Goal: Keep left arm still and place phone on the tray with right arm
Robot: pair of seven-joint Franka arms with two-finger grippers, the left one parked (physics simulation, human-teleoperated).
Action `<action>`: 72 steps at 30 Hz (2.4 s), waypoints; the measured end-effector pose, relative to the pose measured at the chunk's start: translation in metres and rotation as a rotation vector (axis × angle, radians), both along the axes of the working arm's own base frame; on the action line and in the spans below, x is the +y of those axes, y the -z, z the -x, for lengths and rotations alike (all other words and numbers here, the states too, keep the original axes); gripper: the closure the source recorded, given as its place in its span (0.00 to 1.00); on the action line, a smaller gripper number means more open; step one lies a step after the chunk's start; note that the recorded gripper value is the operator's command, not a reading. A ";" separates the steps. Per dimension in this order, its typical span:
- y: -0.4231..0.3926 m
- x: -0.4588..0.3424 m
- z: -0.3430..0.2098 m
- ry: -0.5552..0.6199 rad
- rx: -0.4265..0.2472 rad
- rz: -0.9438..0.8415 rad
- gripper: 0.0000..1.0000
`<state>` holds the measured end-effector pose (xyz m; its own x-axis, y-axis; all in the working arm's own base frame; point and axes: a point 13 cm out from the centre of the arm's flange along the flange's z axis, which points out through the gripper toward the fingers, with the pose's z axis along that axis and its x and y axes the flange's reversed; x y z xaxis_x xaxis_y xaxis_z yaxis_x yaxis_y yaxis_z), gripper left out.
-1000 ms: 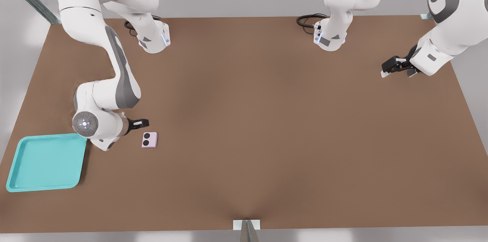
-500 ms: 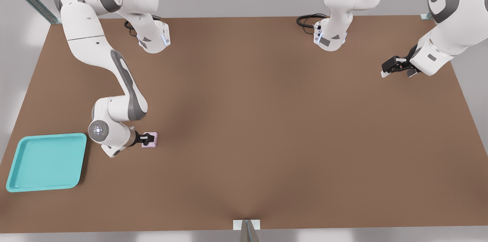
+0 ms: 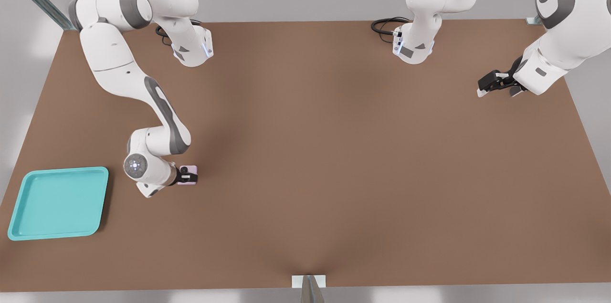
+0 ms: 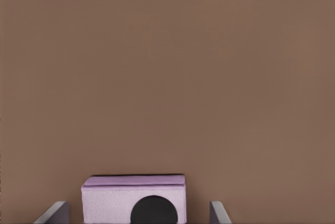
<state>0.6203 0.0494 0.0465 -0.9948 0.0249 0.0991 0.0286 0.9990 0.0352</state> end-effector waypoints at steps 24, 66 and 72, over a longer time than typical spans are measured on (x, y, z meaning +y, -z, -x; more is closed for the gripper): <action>0.017 0.005 0.017 0.042 0.031 0.002 0.23; -0.209 -0.333 -0.078 -0.063 -0.187 0.019 0.00; -0.427 -0.054 -0.047 -0.413 -0.230 0.098 0.00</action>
